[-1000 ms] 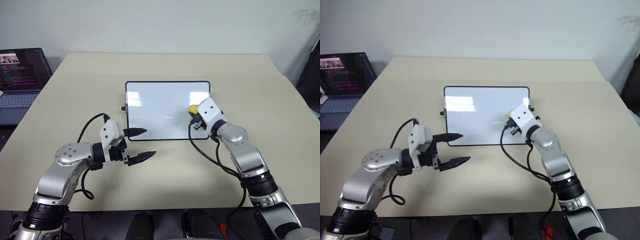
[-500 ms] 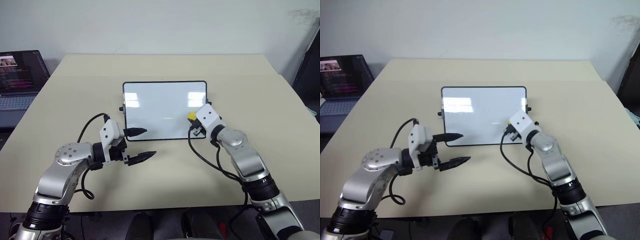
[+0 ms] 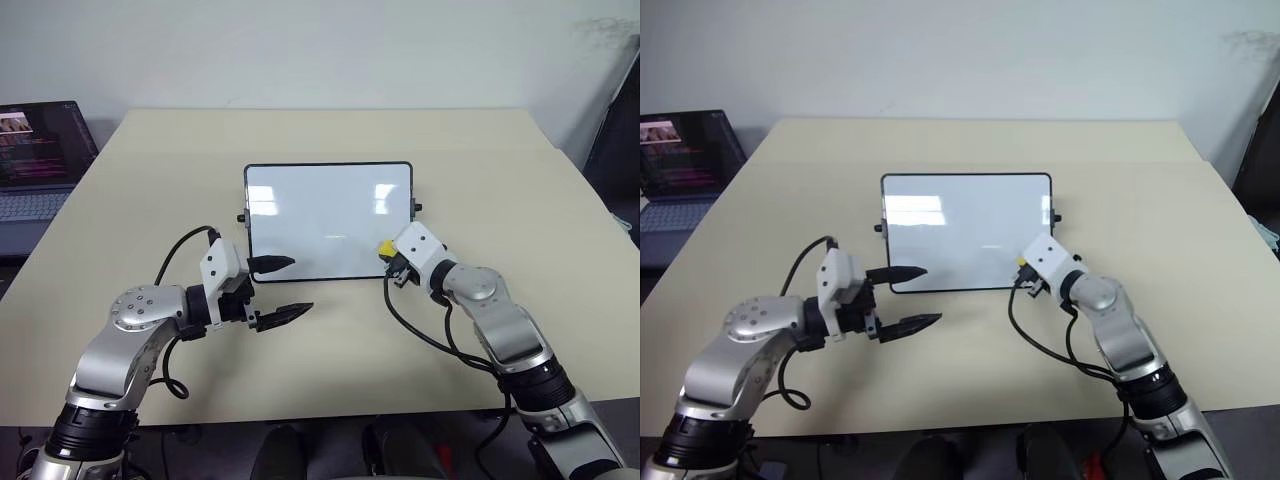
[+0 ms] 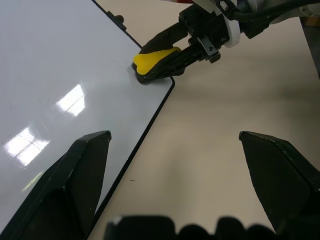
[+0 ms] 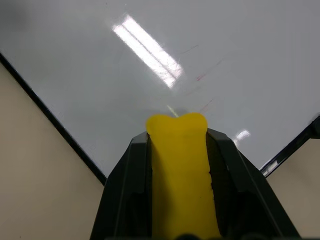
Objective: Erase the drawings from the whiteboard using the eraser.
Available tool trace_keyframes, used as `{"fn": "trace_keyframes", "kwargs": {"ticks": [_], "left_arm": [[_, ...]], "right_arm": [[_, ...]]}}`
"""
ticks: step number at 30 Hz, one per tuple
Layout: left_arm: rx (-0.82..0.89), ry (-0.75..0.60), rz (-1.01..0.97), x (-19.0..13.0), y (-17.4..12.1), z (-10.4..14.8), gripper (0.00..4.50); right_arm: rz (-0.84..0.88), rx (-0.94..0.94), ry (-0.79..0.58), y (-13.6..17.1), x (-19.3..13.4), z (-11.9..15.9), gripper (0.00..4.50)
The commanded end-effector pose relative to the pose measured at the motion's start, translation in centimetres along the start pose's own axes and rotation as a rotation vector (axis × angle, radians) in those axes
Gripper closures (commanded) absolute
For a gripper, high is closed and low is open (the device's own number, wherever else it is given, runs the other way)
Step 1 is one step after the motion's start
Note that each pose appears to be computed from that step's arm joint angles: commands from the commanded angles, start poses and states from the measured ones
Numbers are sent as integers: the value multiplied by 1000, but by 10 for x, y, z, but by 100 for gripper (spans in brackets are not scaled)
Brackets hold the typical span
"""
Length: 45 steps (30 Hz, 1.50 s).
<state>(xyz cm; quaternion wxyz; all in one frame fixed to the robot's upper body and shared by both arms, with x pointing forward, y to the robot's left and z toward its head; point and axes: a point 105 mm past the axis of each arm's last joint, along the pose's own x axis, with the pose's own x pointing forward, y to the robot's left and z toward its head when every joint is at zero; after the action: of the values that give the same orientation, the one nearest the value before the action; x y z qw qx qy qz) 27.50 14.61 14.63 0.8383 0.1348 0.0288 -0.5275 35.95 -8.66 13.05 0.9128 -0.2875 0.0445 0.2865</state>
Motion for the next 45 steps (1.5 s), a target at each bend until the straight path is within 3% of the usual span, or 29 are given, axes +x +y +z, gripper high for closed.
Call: {"fn": "trace_keyframes", "kwargs": {"ticks": [1,6,15,21,25,29,33,45], "left_arm": [[46,-23,-16,0,-1,12,0],[50,-23,-18,0,-1,13,0],[53,-21,-9,-2,0,14,0],[76,-26,-30,4,-1,17,0],[121,-34,-70,11,-5,21,0],[131,-84,-109,23,-8,30,0],[146,-103,-165,31,-10,33,0],[189,-121,-280,47,-12,38,0]], "right_arm": [[-111,-22,-60,-23,2,16,338],[-121,-44,-127,-21,11,34,338],[96,-90,43,13,5,-7,338],[-60,-2,-154,-18,-10,34,338],[-116,104,-179,-30,-44,34,338],[-203,209,-82,-32,-82,-1,338],[-329,303,0,-31,-96,-30,338],[-501,468,110,-48,-78,-77,338]]}}
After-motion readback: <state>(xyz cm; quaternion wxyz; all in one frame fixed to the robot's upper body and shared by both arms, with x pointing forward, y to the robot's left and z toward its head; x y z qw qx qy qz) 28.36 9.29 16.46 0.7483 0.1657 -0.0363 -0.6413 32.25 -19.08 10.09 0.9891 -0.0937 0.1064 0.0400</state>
